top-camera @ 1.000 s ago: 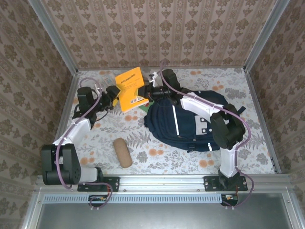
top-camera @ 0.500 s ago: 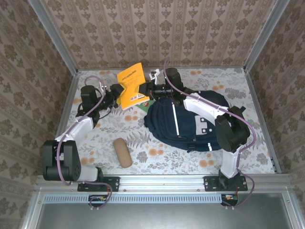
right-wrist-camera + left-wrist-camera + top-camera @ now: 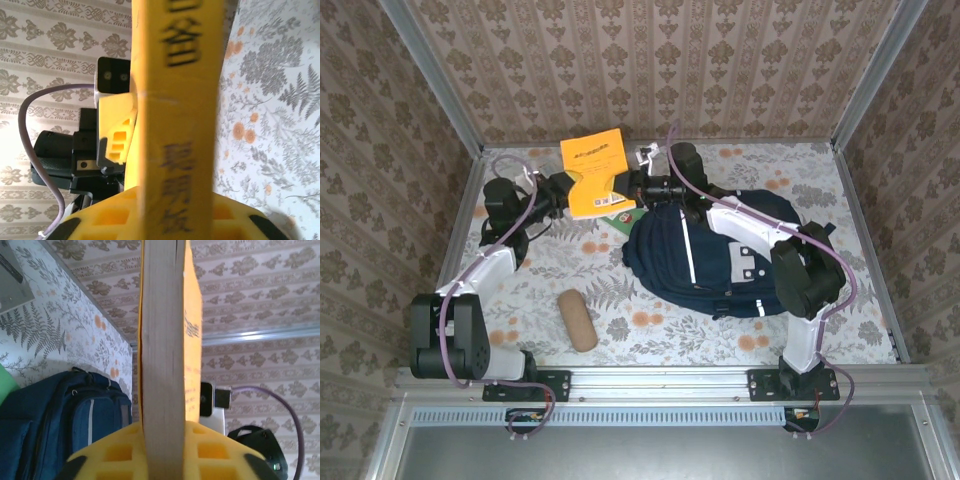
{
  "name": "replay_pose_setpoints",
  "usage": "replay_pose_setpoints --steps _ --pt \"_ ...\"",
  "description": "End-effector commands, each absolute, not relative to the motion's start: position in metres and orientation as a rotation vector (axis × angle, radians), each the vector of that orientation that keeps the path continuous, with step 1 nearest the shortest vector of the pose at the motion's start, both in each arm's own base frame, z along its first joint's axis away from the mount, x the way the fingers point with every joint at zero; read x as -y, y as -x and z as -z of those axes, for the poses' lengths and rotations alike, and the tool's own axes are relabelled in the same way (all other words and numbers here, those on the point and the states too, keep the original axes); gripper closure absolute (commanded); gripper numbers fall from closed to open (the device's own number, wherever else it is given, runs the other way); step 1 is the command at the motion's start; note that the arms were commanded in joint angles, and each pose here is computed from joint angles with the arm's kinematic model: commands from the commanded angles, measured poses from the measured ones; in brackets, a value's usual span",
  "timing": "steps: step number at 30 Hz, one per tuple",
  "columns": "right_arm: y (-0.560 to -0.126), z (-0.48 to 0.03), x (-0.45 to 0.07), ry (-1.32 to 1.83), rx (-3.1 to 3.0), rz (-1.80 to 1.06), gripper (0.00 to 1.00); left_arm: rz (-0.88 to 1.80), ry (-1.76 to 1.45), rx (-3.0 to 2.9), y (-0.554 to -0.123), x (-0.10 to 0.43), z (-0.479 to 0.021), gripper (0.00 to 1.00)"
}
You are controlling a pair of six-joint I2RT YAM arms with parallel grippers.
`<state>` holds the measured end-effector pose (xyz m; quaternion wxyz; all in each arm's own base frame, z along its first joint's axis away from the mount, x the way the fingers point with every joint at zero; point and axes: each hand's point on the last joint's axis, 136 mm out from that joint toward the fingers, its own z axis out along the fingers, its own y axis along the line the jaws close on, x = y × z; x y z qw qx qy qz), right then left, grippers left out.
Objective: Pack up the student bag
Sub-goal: Pass the book, then open the student bag at the center of the table.
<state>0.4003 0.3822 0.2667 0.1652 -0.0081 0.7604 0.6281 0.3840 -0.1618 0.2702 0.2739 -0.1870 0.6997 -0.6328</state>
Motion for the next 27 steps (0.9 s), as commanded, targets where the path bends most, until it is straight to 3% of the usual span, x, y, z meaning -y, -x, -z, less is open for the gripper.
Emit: replay_pose_setpoints --steps 1,5,15,20,27 --pt "-0.389 -0.276 -0.377 0.121 -2.16 -1.736 0.62 1.718 0.396 -1.833 -0.374 0.166 -0.296 1.0" --pt "-0.387 -0.248 -0.349 0.103 -2.289 -1.493 0.56 1.641 0.375 -1.869 -0.37 0.159 -0.295 1.0" --pt "-0.367 -0.167 -0.224 0.134 -2.638 -0.39 0.51 1.463 0.319 -1.999 -0.357 0.151 -0.284 1.0" --pt "-0.356 -0.149 -0.202 0.177 -2.68 -0.146 0.5 1.454 0.333 -2.017 -0.357 0.15 -0.274 1.0" --pt "-0.349 -0.125 -0.217 0.274 -2.72 -0.034 0.49 1.455 0.34 -2.024 -0.357 0.15 -0.271 1.0"
